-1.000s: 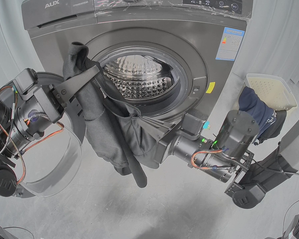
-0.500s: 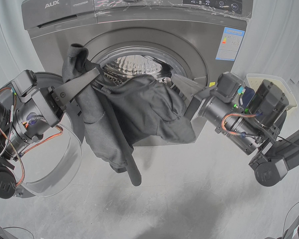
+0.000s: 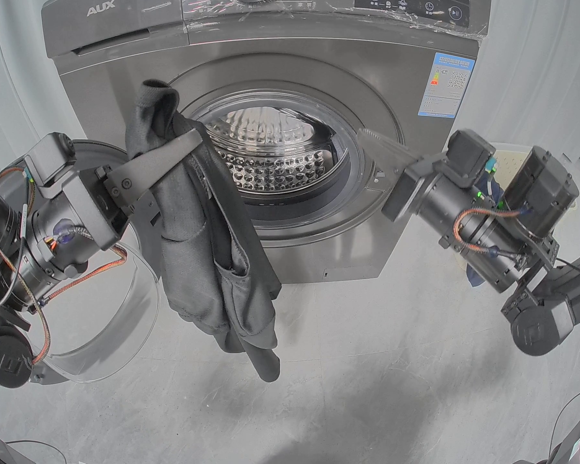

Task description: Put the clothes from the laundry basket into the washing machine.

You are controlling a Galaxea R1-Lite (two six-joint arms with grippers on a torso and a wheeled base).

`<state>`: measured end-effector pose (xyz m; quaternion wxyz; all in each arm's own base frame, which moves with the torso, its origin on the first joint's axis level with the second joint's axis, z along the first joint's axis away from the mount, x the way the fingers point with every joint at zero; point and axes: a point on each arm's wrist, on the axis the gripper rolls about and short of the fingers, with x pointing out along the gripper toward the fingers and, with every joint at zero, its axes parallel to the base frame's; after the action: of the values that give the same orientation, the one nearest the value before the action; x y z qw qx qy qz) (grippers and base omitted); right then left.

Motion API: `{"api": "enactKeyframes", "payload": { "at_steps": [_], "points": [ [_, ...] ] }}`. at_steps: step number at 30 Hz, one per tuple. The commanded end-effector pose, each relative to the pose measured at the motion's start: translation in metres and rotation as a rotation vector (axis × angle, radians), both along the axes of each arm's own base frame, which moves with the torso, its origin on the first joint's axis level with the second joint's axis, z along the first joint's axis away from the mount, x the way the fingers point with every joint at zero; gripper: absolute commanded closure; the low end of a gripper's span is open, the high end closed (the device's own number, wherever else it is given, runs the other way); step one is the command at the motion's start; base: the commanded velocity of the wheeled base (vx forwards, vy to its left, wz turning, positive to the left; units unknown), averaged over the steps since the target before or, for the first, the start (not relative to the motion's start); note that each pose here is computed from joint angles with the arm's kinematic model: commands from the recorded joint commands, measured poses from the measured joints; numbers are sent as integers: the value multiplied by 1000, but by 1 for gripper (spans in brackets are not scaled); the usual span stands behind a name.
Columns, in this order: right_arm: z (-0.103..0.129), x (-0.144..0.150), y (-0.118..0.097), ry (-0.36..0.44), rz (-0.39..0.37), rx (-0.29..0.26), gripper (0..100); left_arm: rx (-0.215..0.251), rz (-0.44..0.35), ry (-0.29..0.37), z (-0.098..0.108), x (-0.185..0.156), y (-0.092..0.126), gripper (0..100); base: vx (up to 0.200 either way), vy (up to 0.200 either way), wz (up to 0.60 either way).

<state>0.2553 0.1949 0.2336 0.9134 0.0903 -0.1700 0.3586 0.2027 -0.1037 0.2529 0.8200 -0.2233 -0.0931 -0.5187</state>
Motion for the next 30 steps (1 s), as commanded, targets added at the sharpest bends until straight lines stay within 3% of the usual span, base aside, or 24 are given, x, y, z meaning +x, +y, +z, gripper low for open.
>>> {"api": "enactKeyframes", "payload": {
  "at_steps": [1,6,9,21,29,30],
  "points": [
    [-34,-18,14,94,78,-83,0,1,-8,6,-1,1,-3,100,0,0,0],
    [-52,-44,31,137,211,-144,0,0,-3,8,-1,2,-2,100,0,0,0],
    [-56,-50,37,145,242,-155,0,-1,3,8,-2,2,-1,100,0,0,0],
    [-87,-54,61,201,299,-218,0,-2,8,9,-1,3,-1,100,0,0,0],
    [-89,-36,75,182,280,-192,0,-4,10,8,-1,2,-1,100,0,0,0],
    [-90,-34,77,179,280,-189,100,-5,12,7,-1,2,0,100,0,0,0]
  ]
}}
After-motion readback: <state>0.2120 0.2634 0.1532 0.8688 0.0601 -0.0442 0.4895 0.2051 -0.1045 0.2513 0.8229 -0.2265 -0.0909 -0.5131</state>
